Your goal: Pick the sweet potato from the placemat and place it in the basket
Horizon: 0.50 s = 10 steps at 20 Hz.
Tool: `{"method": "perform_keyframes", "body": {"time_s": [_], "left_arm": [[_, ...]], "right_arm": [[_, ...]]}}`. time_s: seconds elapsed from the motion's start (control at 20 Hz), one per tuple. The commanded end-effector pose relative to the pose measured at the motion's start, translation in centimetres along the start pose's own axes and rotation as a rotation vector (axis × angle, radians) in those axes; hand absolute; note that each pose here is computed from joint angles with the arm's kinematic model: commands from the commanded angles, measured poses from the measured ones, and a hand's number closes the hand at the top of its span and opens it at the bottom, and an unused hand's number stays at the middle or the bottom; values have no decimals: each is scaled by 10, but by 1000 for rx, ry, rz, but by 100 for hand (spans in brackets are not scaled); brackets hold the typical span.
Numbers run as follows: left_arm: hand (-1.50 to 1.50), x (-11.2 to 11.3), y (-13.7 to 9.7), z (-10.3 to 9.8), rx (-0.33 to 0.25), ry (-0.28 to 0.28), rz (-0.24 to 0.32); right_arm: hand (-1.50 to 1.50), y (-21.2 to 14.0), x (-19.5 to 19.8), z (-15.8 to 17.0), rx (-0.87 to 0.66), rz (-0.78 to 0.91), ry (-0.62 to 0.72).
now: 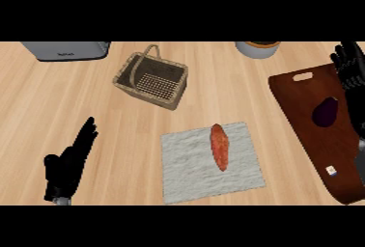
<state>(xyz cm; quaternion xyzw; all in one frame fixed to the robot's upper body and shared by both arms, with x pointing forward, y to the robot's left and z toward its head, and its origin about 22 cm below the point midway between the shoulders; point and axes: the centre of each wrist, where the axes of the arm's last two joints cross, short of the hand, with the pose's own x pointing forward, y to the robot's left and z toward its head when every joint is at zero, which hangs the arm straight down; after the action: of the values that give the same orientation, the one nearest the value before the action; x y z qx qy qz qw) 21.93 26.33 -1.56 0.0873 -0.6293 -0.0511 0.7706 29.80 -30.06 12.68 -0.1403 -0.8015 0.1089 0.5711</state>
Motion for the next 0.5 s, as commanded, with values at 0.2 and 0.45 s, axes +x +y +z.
{"method": "perform_keyframes", "body": {"time_s": [0.2, 0.45], "left_arm": [[0, 87, 23, -30, -47, -375, -219], [0, 100, 24, -44, -88, -421, -224]], "right_arm": [[150, 128, 11, 11, 491, -379, 23], [150, 225, 30, 48, 537, -725, 125]]}}
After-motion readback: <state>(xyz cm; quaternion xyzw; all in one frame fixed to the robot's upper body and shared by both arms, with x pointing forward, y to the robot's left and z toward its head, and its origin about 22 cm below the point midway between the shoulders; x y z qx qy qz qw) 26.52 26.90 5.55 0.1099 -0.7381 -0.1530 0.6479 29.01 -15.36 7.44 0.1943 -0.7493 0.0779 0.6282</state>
